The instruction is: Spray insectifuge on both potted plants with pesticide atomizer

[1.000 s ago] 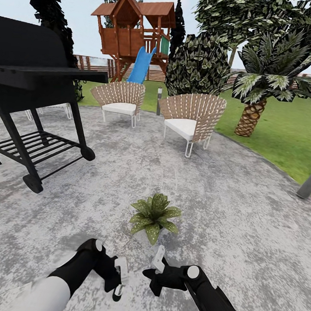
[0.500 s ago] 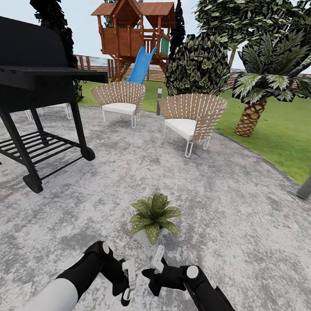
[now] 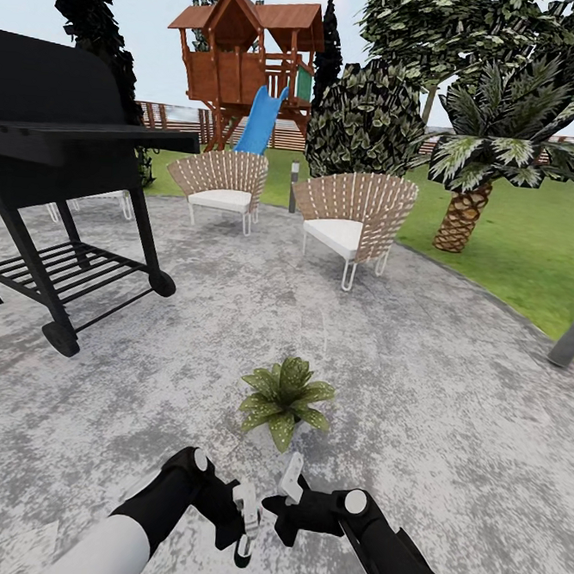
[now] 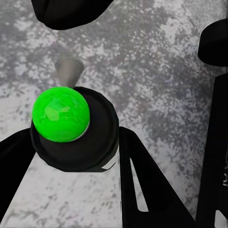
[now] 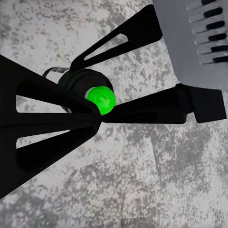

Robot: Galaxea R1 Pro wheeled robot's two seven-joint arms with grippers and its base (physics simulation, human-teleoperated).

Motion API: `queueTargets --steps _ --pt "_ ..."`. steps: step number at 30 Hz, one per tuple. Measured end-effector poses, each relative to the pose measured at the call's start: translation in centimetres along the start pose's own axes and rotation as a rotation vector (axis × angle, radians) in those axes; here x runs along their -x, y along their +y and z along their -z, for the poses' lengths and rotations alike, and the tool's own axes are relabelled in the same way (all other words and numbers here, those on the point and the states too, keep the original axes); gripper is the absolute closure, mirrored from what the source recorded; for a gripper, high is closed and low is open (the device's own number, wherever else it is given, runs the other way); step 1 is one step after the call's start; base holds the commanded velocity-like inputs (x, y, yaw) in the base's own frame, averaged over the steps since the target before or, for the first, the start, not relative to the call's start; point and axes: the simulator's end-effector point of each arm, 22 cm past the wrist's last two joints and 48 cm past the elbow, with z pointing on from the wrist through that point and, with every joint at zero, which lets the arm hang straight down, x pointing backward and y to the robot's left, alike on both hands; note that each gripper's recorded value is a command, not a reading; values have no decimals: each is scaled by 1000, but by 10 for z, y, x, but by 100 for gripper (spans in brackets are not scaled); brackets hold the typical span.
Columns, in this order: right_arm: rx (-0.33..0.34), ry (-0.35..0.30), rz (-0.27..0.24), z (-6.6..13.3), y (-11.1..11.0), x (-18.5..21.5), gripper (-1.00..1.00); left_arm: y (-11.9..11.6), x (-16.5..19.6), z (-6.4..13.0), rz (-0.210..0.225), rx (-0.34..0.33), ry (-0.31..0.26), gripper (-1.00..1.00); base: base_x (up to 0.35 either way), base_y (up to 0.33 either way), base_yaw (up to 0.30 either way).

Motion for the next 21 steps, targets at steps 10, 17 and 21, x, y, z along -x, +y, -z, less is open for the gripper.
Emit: queueTargets --steps 10,17,21 --pt "-1 1 0 0 0 0 100 0 2 0 6 -1 -10 100 0 0 0" --pt "0 0 0 0 0 0 100 -1 10 1 24 -6 -50 100 0 0 0" --pt "0 1 0 0 0 0 100 -1 11 1 24 -5 -51 100 0 0 0"
